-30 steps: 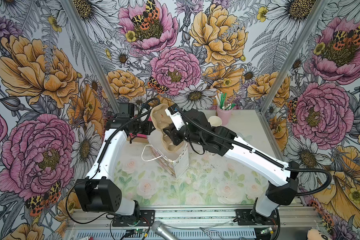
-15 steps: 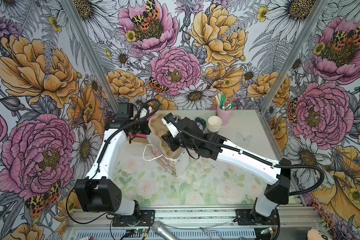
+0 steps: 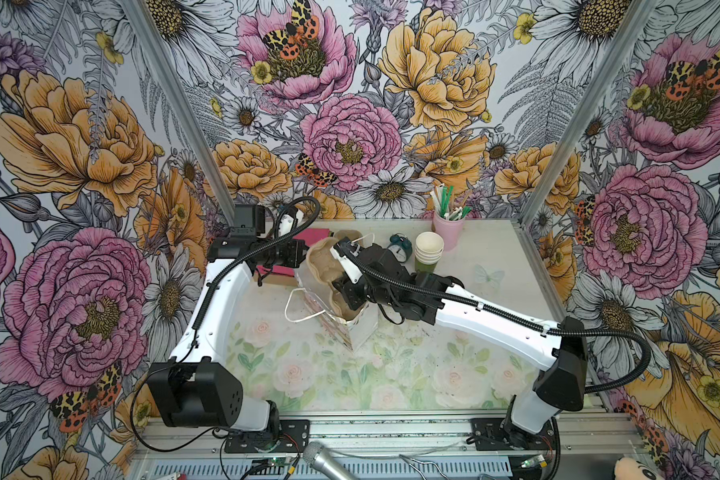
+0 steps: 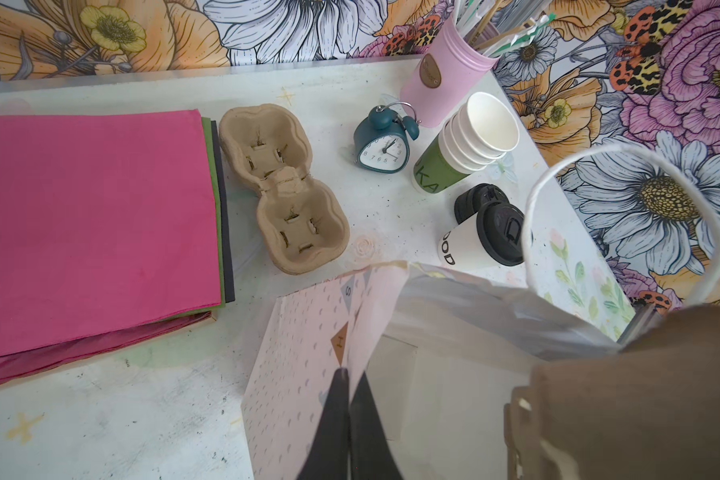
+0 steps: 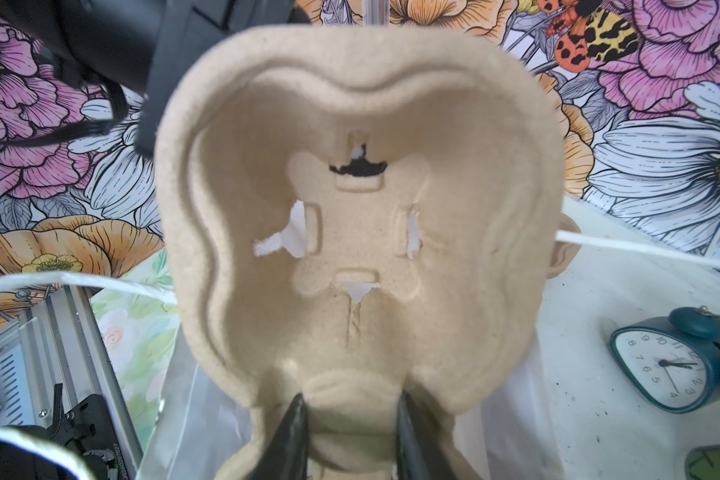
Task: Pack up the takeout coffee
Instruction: 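Carry the carrier over the open bag held by left gripper, then lower the carrier into the bag with right gripper while left gripper holds rim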
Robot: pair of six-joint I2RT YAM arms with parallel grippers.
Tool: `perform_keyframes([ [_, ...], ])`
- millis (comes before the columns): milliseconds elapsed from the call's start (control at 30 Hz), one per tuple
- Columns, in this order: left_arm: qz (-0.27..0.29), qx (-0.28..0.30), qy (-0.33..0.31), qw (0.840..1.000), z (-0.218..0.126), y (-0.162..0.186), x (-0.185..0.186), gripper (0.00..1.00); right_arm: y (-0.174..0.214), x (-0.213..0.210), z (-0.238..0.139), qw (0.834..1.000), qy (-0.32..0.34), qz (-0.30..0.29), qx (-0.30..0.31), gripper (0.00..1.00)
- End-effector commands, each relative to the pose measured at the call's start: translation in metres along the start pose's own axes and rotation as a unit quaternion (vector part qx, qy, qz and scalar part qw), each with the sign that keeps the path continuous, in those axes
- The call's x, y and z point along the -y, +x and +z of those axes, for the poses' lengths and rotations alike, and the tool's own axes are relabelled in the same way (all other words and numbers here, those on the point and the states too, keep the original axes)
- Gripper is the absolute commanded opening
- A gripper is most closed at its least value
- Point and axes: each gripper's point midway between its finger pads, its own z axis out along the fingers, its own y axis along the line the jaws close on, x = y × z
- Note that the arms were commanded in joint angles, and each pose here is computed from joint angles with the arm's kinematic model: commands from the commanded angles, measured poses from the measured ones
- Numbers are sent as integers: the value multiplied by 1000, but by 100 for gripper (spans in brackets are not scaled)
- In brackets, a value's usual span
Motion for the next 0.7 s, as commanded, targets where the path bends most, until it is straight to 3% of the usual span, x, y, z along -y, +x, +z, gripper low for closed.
perform_keyframes([
  [0,25,41,18,999,-14,-19,22,0,-5,5,-12,1000,7,-3,11,27],
  [667,80,65,-11,995,-33,-25,55,0,42,10,2,998,29,2,-51,26],
])
